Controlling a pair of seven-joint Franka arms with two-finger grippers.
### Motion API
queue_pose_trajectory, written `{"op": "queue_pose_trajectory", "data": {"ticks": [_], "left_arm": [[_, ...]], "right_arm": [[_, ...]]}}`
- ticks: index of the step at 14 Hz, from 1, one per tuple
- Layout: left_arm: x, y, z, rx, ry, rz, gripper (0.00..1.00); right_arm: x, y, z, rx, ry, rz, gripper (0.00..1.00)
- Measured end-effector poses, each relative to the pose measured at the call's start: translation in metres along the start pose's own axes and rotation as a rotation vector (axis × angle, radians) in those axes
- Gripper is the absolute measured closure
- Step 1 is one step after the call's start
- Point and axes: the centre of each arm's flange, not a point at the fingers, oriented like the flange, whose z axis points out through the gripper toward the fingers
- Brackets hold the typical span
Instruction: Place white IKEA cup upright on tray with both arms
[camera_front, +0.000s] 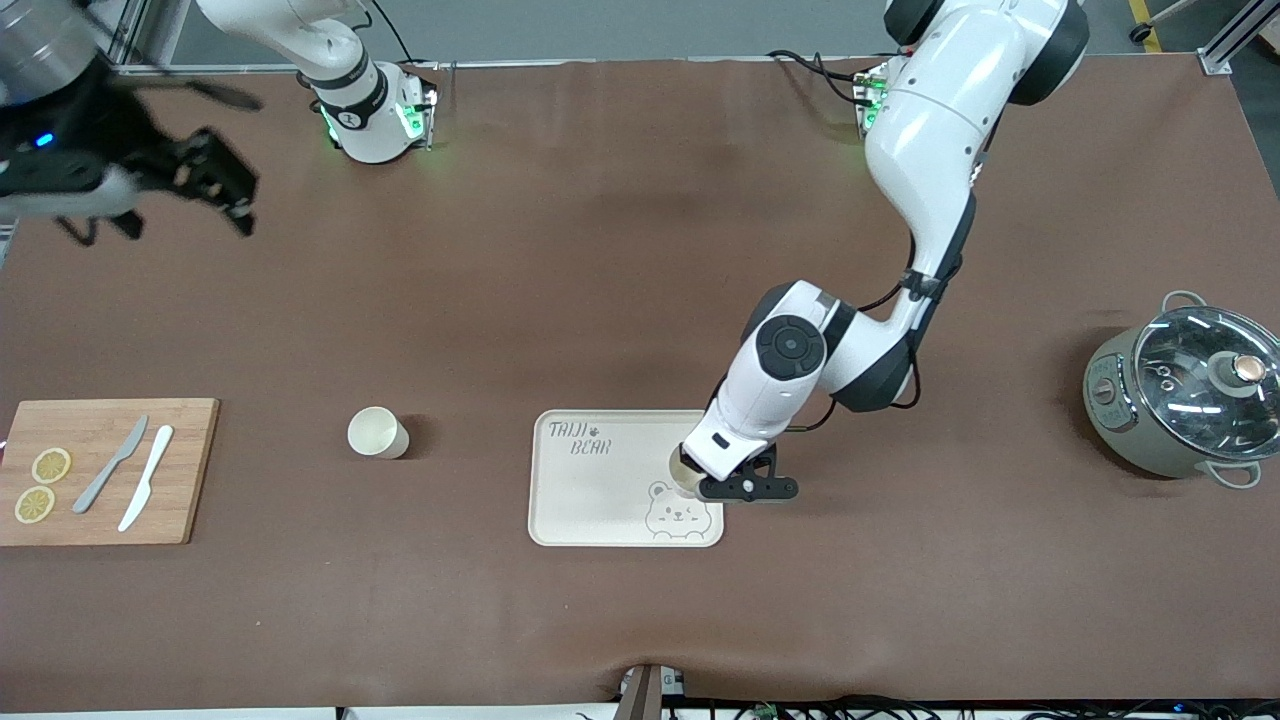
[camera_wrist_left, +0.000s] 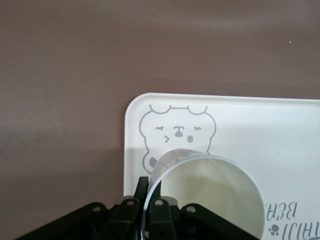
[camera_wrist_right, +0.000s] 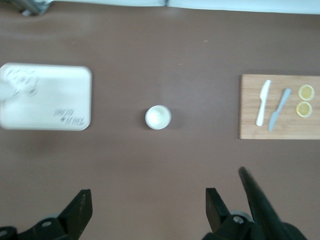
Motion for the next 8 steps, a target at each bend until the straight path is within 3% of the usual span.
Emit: {"op": "queue_pose_trajectory", "data": {"ticks": [3, 8], "left_arm": [[0.005, 0.002, 0.009, -0.005, 0.010, -0.003, 0.96], [-0.006, 0.011, 0.023, -0.003, -0.005, -0.006, 0.96]], "right_arm": [[0.016, 0.074, 0.002, -0.008, 0.031, 0.116, 0.00], [0.015, 0.091, 0.000, -0.012, 0.034, 0.156, 0.00]]}}
